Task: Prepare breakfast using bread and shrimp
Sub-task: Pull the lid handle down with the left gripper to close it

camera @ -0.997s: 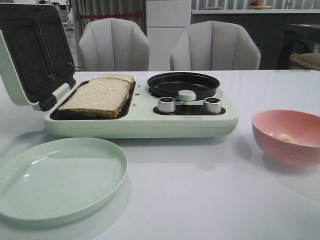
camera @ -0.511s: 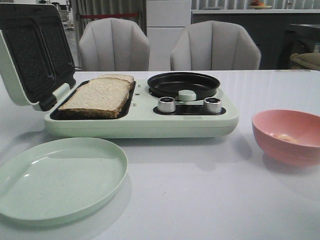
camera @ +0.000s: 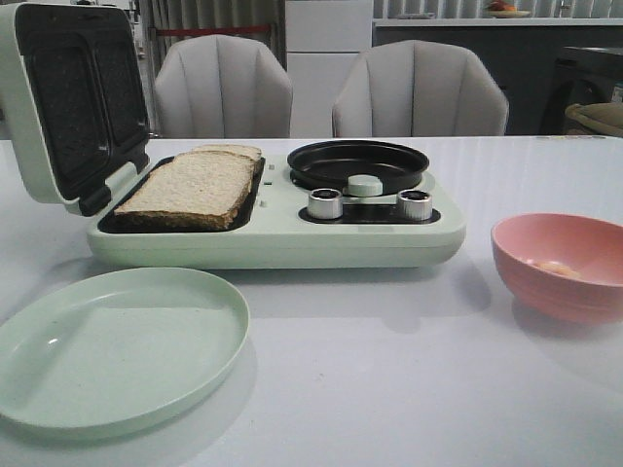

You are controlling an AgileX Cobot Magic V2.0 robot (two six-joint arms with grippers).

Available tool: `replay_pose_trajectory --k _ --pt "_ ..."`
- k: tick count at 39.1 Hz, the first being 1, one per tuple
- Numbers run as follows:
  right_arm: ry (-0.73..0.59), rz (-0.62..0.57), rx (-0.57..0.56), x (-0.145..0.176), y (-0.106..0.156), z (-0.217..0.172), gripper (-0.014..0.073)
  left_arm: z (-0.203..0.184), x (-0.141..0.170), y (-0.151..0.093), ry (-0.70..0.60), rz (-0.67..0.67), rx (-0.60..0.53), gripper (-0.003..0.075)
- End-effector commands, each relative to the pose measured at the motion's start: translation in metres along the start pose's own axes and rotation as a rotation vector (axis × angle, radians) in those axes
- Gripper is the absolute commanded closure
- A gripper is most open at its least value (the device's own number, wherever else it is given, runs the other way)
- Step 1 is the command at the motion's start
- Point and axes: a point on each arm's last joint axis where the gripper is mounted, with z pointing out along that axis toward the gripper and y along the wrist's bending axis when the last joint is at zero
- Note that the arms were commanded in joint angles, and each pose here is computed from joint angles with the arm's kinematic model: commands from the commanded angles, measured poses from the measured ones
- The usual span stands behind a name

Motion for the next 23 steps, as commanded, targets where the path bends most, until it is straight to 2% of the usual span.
replay_pose_trajectory --k 1,13,23 --pt "-0.099 -0.006 -0.004 -0.016 0.001 -0.002 0.0046 -0.001 0.001 -0.035 0.014 0.044 0.15 0.0514" --pt "-0.099 -0.006 -0.004 -0.016 0.001 -0.002 0.0046 0.042 0.046 -0.055 0.14 0.202 0.19 0.0515" --pt "-0.099 -0.006 -0.004 -0.016 0.001 -0.002 0.0046 0.088 0.095 -0.044 0.291 0.252 0.179 0.0514"
